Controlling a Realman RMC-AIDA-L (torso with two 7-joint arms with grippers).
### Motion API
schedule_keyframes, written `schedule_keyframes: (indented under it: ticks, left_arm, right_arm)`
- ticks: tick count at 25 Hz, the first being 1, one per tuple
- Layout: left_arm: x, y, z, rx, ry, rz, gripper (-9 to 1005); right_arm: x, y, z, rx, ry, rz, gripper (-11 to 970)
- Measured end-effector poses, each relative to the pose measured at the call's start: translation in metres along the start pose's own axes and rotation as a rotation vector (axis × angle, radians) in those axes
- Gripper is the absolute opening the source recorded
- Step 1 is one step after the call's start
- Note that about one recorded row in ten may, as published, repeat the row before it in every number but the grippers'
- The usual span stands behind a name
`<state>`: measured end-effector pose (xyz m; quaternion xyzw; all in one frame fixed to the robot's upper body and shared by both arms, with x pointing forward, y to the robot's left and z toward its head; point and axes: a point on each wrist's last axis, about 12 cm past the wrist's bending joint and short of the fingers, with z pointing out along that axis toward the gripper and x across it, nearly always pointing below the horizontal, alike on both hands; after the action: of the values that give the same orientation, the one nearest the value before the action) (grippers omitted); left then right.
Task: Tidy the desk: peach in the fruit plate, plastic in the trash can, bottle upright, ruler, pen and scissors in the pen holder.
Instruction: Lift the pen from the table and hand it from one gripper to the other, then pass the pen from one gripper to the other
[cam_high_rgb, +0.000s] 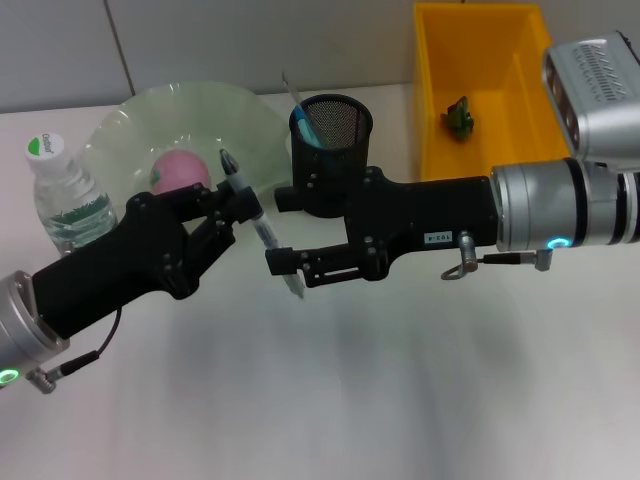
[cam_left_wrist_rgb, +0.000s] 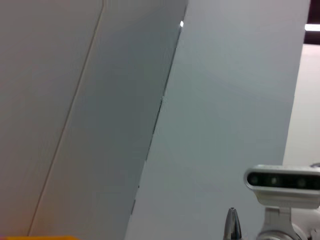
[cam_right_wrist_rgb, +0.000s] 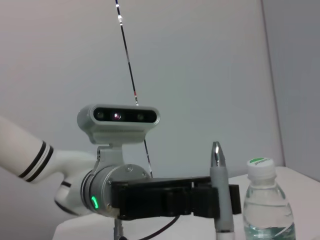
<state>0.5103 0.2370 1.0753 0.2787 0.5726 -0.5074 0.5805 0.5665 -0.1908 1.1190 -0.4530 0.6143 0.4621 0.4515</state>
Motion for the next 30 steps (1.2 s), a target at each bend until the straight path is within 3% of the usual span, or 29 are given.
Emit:
schedule_keyframes:
  ticks: [4, 9, 18, 29, 30]
  left_arm:
    - [0.000, -0.001, -0.002, -0.031, -0.042, -0.018, 145]
    - [0.000, -0.001, -0.005, -0.067, -0.103, -0.037, 144]
    - [-0.004, -0.006, -0.007, -0.072, -0.203, -0.088, 145]
    - [-0.009, -0.003, -0.011, -0.123, -0.350, -0.274, 145]
    - [-0.009, -0.003, -0.011, -0.125, -0.353, -0.284, 145]
  right_arm:
    - [0.006, 0.002, -0.006, 0.021, -0.020, 0.014, 710]
    - [0.018, 0.009, -0.017, 0.059, -0.059, -0.004, 799]
    - [0.046, 0.026, -0.030, 0.147, -0.195, -0.083, 798]
    - [0.065, 0.045, -0.032, 0.249, -0.338, -0.241, 796]
    - [0.068, 0.048, -0.030, 0.288, -0.358, -0.298, 796]
